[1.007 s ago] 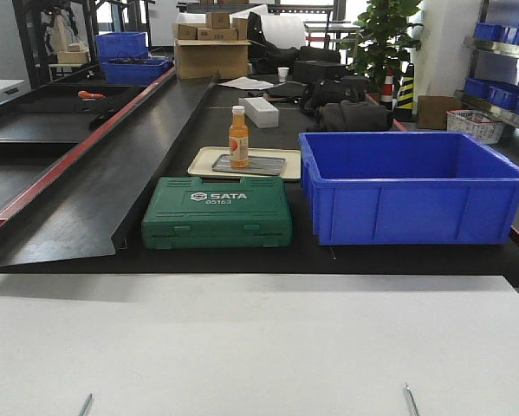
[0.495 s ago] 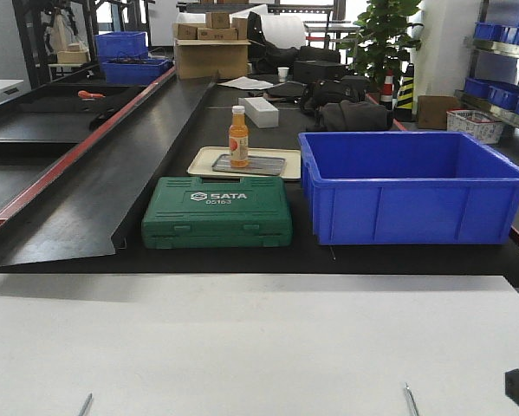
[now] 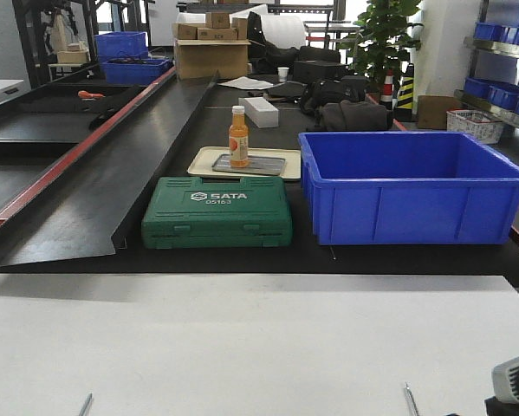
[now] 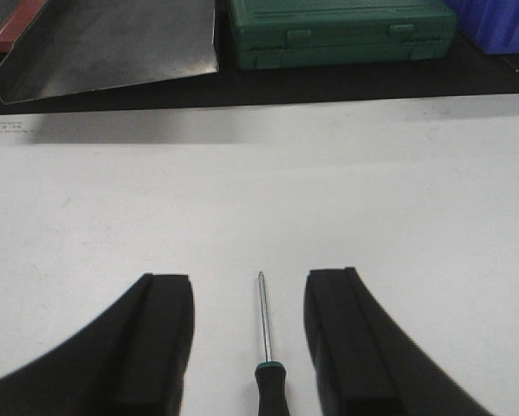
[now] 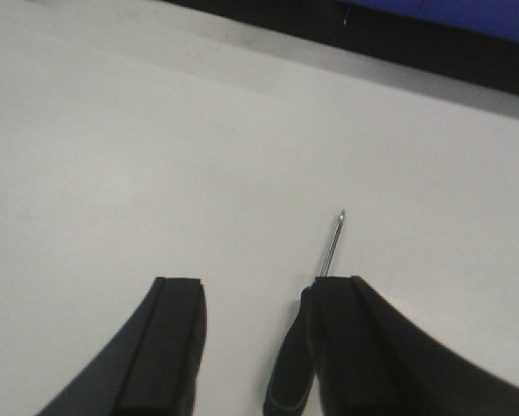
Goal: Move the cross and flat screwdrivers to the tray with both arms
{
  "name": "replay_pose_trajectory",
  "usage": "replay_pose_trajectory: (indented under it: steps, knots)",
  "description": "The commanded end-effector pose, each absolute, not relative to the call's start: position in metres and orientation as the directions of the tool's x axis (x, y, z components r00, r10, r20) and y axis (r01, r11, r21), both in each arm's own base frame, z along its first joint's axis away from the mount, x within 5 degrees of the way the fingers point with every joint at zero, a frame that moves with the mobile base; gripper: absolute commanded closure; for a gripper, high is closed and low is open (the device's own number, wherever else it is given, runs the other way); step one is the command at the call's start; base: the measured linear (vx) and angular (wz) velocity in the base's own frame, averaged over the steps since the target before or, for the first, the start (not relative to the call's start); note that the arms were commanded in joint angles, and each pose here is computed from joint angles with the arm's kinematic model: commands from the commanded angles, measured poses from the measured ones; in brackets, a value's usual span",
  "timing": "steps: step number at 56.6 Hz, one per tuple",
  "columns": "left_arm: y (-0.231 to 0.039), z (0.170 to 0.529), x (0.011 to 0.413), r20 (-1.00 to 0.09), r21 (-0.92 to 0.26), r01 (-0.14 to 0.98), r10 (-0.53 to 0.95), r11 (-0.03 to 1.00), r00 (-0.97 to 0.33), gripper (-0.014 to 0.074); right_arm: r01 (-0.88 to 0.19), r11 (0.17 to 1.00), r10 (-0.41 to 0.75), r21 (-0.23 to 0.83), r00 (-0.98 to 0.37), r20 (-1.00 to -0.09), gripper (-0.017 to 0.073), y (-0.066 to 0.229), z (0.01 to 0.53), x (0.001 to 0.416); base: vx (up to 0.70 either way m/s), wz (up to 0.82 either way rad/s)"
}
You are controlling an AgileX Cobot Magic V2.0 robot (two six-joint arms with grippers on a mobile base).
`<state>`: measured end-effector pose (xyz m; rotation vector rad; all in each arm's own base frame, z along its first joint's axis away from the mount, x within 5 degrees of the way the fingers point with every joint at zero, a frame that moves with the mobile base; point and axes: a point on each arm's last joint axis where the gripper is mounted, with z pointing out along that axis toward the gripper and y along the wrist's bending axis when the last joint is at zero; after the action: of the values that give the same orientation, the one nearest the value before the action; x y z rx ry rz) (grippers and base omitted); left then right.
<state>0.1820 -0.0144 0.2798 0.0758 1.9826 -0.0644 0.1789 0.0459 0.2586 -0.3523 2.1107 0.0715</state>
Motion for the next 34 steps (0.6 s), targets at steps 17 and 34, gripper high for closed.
replay_pose_trajectory:
  steps: [17,34]
  knots:
    - [-0.017,0.274,0.203,-0.862,-0.042,0.077,0.003,0.996,-0.507,0.0101,-0.082,0.994,-0.007,0.077,-0.726,-0.687,0.0048,0.045,0.27,0.214,0.0,0.0]
    - [-0.022,0.263,0.248,-0.725,-0.085,0.055,-0.024,0.995,-0.688,0.0101,0.07,0.998,0.06,-0.001,-0.863,-0.502,0.0048,0.004,0.27,0.289,0.0,0.0]
